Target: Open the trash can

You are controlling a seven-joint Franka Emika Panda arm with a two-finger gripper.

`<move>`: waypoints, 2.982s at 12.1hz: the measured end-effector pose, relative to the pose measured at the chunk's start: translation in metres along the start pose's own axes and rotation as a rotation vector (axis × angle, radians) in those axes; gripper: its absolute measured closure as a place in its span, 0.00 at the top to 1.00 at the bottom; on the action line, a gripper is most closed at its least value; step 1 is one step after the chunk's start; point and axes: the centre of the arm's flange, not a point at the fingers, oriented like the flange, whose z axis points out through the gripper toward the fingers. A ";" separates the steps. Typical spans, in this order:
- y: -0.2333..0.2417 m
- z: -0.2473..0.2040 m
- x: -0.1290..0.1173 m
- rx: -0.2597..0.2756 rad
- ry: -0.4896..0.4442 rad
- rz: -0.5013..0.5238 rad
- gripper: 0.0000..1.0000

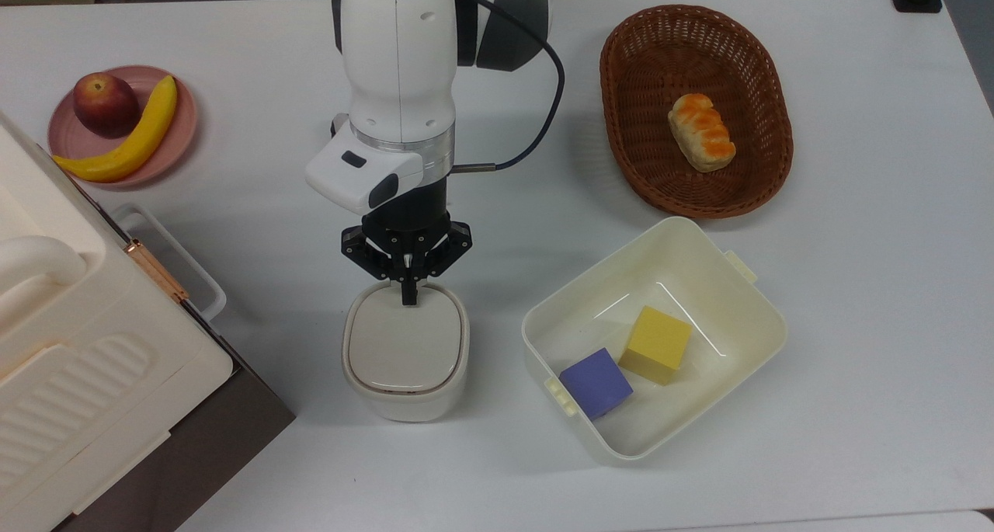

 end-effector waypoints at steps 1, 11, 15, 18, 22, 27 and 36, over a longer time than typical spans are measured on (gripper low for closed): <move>0.000 0.000 0.000 -0.001 0.000 -0.001 0.01; -0.001 0.005 -0.001 -0.034 -0.008 -0.037 0.01; -0.003 0.005 -0.001 -0.042 -0.009 -0.050 0.01; -0.001 -0.001 0.003 -0.043 0.005 -0.047 0.01; 0.020 -0.066 0.011 0.023 0.048 0.048 0.05; 0.015 -0.148 -0.020 0.084 -0.155 0.062 0.55; 0.023 -0.245 -0.071 0.067 -0.351 0.211 1.00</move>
